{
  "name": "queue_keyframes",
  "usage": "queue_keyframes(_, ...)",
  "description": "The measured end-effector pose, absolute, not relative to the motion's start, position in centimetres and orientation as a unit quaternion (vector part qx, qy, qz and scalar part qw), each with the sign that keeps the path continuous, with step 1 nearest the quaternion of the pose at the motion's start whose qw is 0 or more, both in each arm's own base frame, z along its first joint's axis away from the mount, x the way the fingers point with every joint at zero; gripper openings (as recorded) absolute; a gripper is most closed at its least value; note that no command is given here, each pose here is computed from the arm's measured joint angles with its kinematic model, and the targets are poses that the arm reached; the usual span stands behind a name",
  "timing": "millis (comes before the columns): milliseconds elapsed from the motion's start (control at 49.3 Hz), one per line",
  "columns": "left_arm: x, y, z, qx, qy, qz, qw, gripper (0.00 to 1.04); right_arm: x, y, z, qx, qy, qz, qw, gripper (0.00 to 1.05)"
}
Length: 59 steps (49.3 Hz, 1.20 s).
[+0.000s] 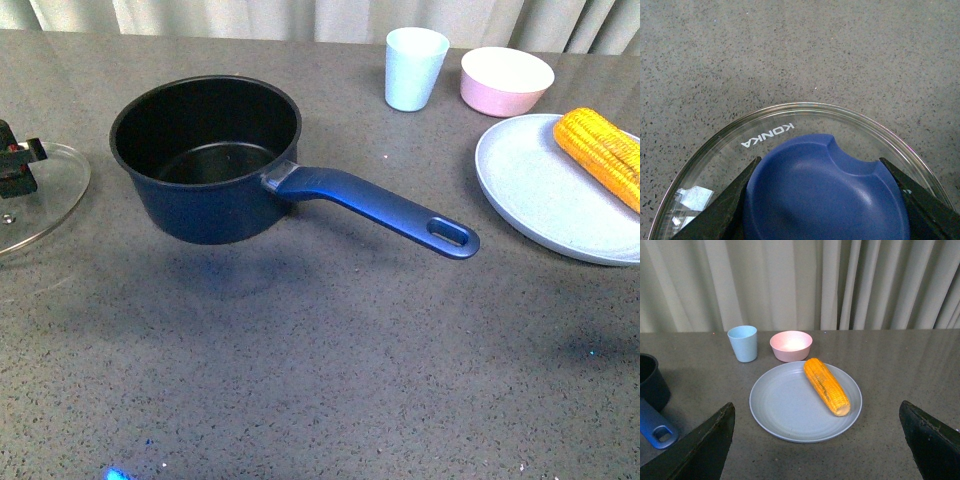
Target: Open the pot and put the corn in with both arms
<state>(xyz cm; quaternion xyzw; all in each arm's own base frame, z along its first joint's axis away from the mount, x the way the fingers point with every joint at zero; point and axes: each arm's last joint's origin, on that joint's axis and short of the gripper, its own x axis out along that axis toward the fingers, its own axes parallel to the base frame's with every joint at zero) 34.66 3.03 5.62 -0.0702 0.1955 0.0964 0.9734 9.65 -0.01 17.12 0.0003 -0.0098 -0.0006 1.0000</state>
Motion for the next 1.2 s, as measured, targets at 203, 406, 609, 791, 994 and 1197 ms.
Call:
queue_keyframes(203,34.6,3.0,4.7,-0.072,0.199,0.094,0.973,0.59,9.7,0.0,17.1,0.000,-0.010,-0.001,1.000,0.96)
queue_keyframes(406,34.5,2.9,4.1,-0.072,0.199,0.092,0.973,0.59,9.7,0.0,17.1,0.000,-0.010,-0.001,1.000,0.96)
queue_keyframes(609,34.6,2.6,3.7,-0.069,0.196,0.089,0.974,0.59,9.7,0.0,17.1,0.000,-0.010,-0.001,1.000,0.96)
queue_keyframes(791,34.1,2.3,3.6,-0.081,0.197,0.083,0.974,0.87,9.7,0.0,17.1,0.000,-0.010,-0.001,1.000,0.96)
queue_keyframes(994,31.2,2.2,5.2,-0.097,0.197,0.075,0.973,0.96,9.7,0.0,17.1,0.000,-0.010,-0.001,1.000,0.96)
queue_keyframes(1197,26.6,2.3,9.2,-0.108,0.175,0.068,0.976,0.96,9.7,0.0,17.1,0.000,-0.010,-0.001,1.000,0.96)
